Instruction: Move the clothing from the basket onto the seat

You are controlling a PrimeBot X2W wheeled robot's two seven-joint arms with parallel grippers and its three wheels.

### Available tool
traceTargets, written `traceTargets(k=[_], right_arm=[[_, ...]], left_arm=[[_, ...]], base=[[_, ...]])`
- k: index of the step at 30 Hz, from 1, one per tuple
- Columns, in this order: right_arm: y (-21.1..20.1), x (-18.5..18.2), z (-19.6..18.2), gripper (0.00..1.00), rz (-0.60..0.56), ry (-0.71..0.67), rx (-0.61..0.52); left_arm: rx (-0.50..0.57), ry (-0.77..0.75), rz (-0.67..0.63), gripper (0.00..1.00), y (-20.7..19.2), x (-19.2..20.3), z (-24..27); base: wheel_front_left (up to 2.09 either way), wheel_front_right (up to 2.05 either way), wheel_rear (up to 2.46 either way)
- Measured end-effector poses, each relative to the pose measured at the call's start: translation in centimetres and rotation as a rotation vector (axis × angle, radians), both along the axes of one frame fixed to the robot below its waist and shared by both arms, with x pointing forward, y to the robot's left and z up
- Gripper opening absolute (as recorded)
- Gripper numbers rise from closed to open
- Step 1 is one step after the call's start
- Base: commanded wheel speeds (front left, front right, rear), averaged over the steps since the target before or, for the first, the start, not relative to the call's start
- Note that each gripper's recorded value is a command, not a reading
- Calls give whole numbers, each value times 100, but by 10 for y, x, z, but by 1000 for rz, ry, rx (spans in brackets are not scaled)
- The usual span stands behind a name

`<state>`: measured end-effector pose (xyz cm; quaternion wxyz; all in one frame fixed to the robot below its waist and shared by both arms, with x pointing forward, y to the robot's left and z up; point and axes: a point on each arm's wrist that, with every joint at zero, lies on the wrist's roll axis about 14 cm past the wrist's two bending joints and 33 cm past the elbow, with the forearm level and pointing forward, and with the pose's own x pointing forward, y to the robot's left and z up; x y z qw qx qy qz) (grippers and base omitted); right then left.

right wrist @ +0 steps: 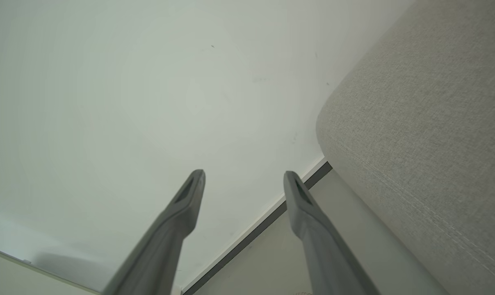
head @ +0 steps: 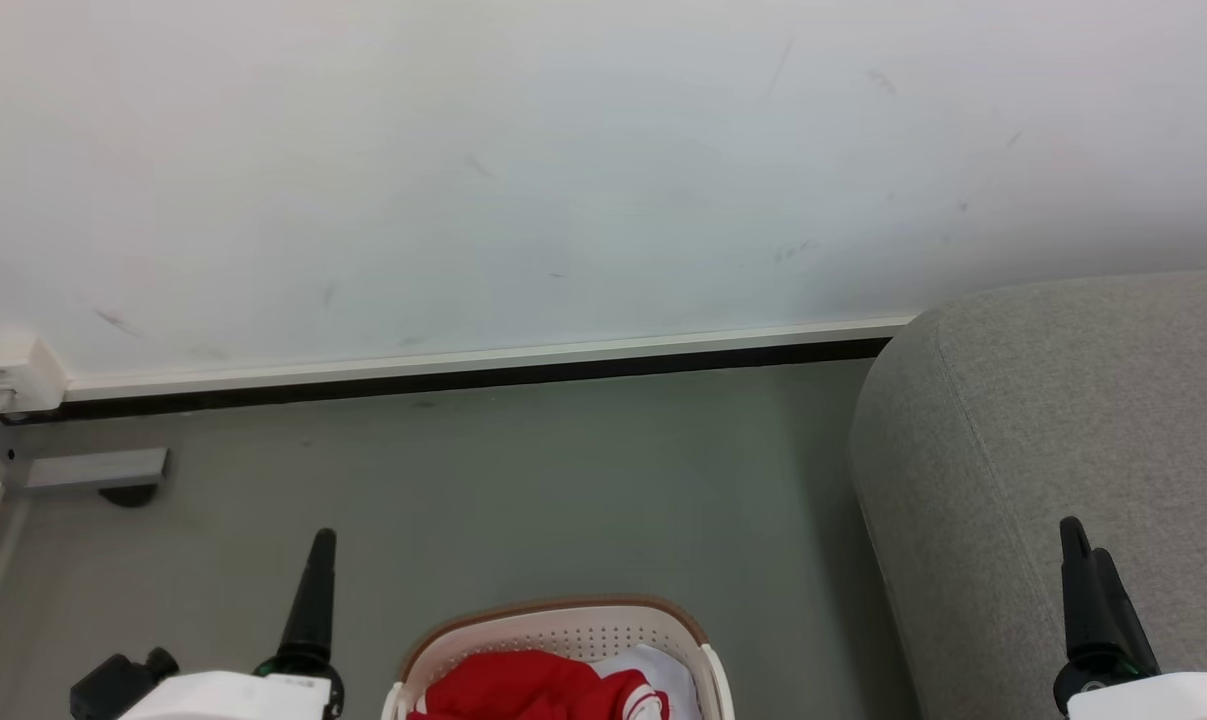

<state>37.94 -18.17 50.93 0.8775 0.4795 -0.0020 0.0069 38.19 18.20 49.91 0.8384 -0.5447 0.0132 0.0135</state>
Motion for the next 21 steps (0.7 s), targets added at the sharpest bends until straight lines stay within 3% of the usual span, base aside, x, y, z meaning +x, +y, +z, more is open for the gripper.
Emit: traceTargets(k=[9,21], right_arm=[[6,0,7,100,14,-29,-175],[12,-1,8,100,22,-53,-323]], left_arm=[[136,-15,-6,100,-4,0,4],[310,-43,-10,100,-8,-1,10]], base=[[0,0,0],[0,0,0]])
